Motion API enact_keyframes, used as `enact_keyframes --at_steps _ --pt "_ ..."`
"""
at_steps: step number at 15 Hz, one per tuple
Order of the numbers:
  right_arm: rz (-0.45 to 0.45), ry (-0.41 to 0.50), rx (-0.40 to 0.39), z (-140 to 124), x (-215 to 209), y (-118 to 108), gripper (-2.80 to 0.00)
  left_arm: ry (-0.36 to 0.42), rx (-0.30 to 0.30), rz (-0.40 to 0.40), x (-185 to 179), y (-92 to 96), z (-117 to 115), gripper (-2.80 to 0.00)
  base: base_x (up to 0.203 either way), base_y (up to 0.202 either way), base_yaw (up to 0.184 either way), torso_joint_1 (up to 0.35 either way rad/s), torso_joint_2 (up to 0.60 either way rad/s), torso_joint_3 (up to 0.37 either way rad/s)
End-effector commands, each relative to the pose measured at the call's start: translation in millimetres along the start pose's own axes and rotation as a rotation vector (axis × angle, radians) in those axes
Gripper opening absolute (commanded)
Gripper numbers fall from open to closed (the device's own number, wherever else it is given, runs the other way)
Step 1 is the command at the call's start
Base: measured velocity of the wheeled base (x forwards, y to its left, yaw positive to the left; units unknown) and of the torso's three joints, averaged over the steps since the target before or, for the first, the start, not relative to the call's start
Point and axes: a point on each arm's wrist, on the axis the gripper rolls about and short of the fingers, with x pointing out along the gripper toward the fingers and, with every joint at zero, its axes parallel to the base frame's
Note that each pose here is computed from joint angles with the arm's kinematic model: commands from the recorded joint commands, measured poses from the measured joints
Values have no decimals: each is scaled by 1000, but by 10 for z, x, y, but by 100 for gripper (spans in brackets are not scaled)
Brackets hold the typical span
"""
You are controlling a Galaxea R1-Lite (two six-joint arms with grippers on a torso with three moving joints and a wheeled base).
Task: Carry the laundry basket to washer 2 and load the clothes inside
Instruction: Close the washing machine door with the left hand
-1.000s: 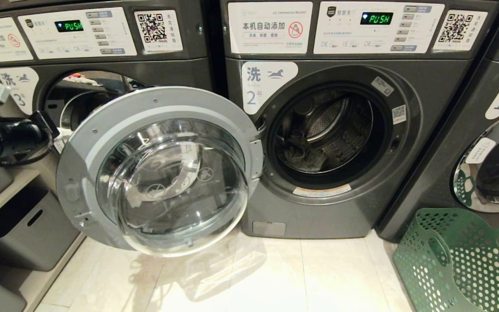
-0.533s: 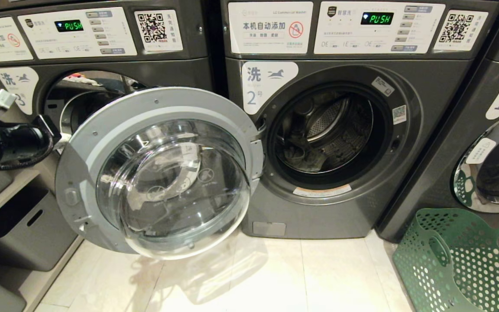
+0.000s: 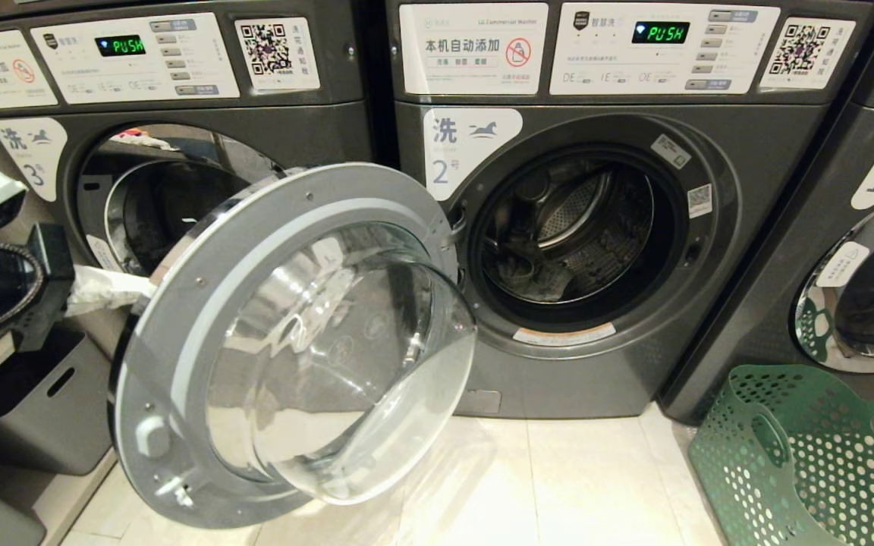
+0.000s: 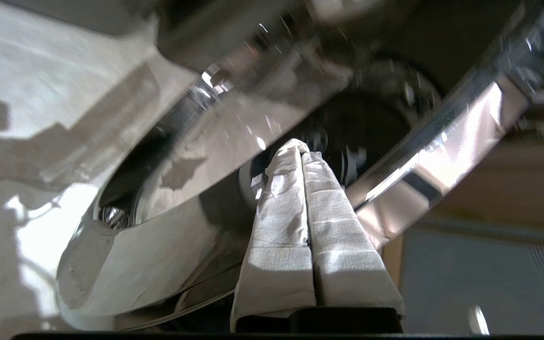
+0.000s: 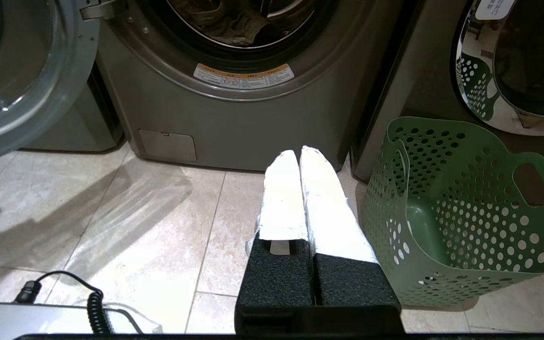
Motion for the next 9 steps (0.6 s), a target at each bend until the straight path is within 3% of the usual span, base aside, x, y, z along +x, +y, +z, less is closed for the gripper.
enact_keyframes --at_steps 1,3,4,5,7,9 --pt "0 2 0 0 1 0 -280 51 88 -116 -402 -424 -464 -280 0 0 0 0 0 0" --pt "2 2 -2 0 1 0 -280 143 153 -217 -665 -601 -870 -280 0 0 0 0 0 0" --pt "2 1 -3 0 1 0 -280 149 171 -233 -788 -612 -1002 -280 0 0 0 0 0 0" --pt "2 0 0 2 1 0 -280 131 177 -214 -886 -597 -1106 -280 0 0 0 0 0 0" --pt "2 0 -3 2 1 0 -280 15 169 -68 -1011 -533 -1217 -280 0 0 0 0 0 0" --pt "2 0 -6 2 1 0 -280 -79 184 -14 -1136 -506 -1306 -280 0 0 0 0 0 0"
